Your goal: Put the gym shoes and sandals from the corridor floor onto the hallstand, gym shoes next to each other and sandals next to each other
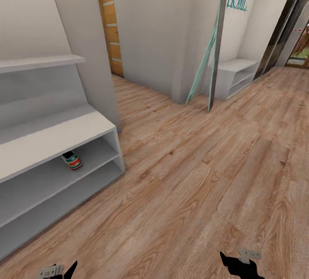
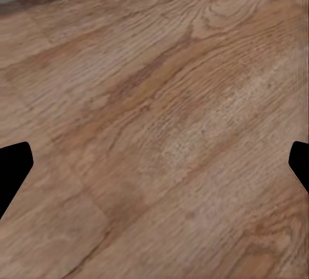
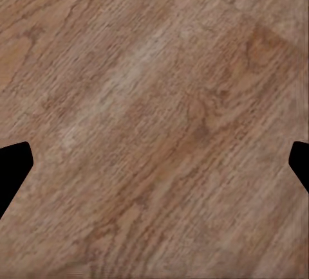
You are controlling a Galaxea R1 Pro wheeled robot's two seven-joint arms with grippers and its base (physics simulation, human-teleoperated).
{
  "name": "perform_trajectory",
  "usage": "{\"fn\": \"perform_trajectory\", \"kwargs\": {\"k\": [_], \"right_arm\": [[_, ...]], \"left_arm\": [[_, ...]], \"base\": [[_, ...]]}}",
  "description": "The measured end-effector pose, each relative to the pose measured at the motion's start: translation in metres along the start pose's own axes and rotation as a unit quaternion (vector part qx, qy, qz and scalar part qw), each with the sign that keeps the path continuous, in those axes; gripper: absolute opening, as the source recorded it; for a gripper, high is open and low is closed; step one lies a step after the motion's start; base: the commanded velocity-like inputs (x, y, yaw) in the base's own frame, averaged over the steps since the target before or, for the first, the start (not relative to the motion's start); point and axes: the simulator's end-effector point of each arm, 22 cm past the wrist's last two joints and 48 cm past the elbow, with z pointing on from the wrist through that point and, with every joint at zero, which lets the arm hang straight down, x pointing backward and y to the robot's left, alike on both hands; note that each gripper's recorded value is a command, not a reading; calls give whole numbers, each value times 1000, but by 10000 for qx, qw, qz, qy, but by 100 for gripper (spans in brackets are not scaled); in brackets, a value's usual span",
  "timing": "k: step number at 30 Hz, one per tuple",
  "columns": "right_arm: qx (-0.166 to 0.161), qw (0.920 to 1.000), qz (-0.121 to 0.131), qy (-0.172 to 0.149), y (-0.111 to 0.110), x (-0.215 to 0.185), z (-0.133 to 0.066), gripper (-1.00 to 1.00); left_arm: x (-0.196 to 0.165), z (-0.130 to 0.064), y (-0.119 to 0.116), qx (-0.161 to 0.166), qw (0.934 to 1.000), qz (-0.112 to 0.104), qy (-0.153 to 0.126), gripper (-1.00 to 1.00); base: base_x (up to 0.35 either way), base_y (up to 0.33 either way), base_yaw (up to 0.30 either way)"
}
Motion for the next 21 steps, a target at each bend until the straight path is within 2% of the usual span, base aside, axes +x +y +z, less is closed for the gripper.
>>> {"fn": "perform_trajectory", "kwargs": {"k": [16, 21], "right_arm": [[0, 10000, 3, -64, -1, -5, -2, 100], [-5, 10000, 1, -87, 0, -7, -3, 100]], "left_arm": [[-3, 1, -5, 97, 9999, 116, 4, 100], [-4, 1, -7, 124, 9998, 141, 1, 100]], "base": [[2, 0, -276], [211, 0, -276]]}}
